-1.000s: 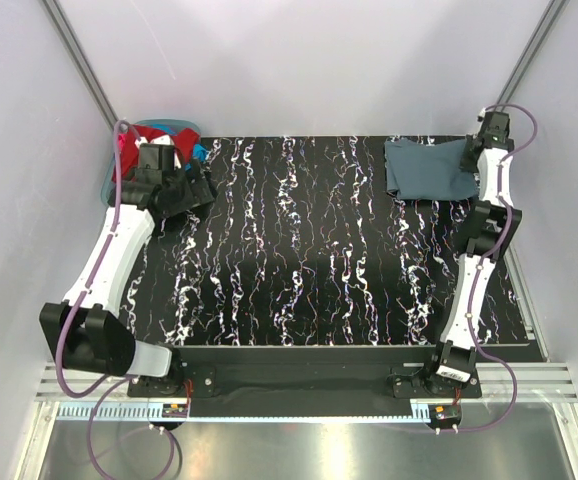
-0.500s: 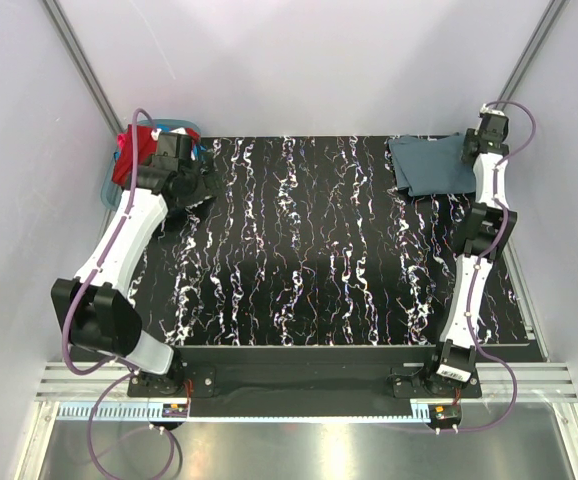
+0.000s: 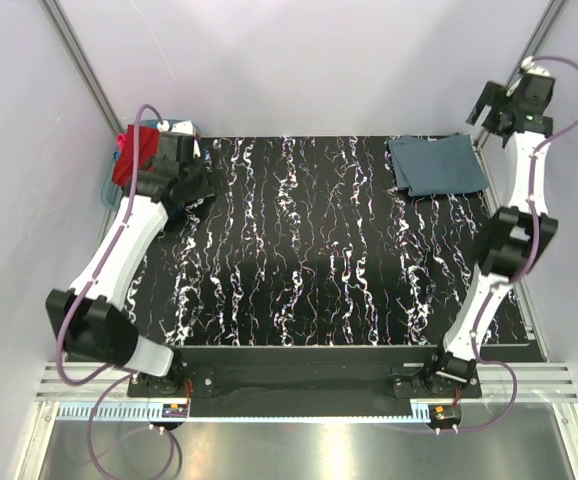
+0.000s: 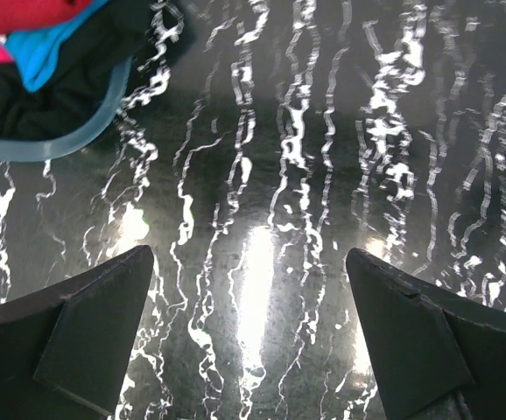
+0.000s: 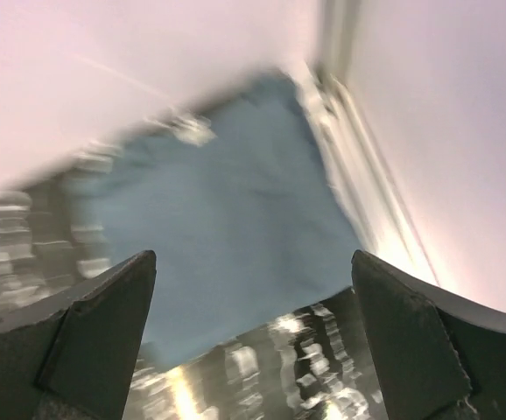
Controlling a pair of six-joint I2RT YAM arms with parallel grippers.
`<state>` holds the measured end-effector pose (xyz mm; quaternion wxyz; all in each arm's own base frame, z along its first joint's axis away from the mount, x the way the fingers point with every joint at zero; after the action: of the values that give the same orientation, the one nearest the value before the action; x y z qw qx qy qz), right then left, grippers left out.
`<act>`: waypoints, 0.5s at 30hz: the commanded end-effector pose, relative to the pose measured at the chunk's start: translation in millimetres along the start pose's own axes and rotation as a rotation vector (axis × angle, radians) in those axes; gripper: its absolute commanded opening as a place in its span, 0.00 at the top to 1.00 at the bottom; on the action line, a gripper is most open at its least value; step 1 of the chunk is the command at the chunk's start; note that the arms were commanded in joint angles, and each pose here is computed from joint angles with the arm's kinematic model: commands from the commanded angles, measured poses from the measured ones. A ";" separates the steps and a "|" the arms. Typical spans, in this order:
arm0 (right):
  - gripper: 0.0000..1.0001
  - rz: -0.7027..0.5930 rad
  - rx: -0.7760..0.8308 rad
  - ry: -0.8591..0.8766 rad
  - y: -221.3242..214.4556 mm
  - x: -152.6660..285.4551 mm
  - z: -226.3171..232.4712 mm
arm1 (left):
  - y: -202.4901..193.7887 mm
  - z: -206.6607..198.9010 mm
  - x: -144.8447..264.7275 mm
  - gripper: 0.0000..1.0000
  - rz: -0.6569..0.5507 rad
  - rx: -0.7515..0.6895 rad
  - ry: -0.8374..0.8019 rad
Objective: Fold and stack the t-shirts
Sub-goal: Neatly place the folded tshirt to the corner, then reset both grippers
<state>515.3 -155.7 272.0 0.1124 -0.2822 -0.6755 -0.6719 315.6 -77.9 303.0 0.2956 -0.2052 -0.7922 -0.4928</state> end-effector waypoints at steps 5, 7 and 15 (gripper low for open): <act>0.00 -0.048 -0.239 0.382 -5.2 92.0 40.1 | -10.3 1.2 29.5 0.01 -0.175 0.012 -0.180; 0.00 -0.064 -0.261 0.451 -31.1 94.7 48.7 | -22.7 6.1 23.8 0.01 -0.166 0.019 -0.204; 0.00 -0.085 -0.358 0.336 -54.0 105.6 49.4 | -36.7 16.0 32.0 0.01 -0.183 0.040 -0.216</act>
<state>407.6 -79.9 236.6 0.2097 -0.2068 -0.5054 -0.8110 263.9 -76.7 276.2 0.2231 -0.2032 -0.8233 -0.4807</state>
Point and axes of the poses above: each gripper's point midway between its finger pads, its own x axis back along the fingers, its own z axis along the line the jaws close on, y = z × x, the point moved 10 cm from there along x, back along the fingers, and after that the axes turned 13 degrees about x, right-handed, at the moved point
